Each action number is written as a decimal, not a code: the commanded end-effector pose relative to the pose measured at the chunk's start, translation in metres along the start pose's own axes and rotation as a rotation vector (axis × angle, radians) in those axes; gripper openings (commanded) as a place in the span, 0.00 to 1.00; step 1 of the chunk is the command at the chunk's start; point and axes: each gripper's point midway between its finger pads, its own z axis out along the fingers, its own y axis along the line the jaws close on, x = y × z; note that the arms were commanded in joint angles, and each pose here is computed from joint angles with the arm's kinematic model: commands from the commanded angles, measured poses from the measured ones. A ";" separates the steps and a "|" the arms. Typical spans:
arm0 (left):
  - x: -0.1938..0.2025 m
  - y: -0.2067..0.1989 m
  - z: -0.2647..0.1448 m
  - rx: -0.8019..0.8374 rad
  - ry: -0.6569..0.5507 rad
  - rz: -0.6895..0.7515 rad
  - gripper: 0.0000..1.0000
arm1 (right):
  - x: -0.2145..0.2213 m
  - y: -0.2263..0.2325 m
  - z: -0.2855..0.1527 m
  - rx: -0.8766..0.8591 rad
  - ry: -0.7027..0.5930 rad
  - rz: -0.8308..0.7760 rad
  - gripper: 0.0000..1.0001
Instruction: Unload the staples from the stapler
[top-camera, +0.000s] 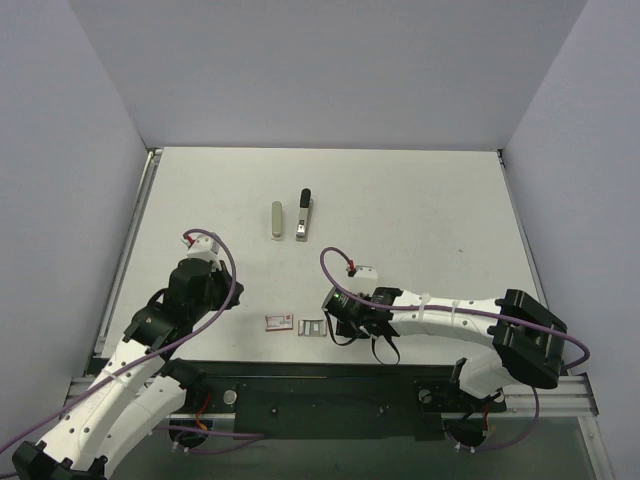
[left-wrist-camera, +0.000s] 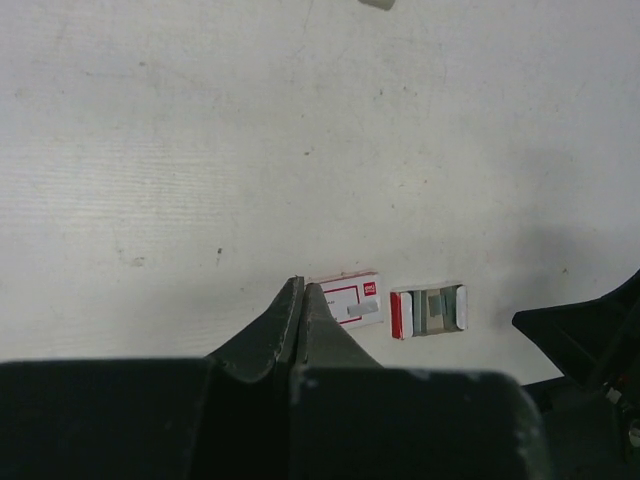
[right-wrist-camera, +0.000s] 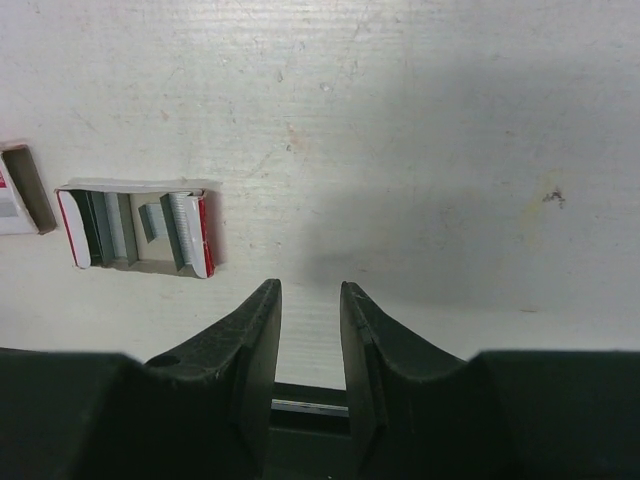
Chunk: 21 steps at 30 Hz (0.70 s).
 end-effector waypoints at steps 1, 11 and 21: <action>0.011 0.004 0.010 -0.024 0.023 -0.071 0.00 | 0.002 0.019 0.001 -0.099 0.033 0.023 0.26; 0.044 0.020 0.031 -0.107 0.102 -0.101 0.00 | 0.007 0.035 0.010 -0.169 0.060 0.031 0.27; 0.064 0.026 0.039 -0.110 0.129 -0.105 0.00 | 0.009 0.044 0.020 -0.176 0.079 0.041 0.26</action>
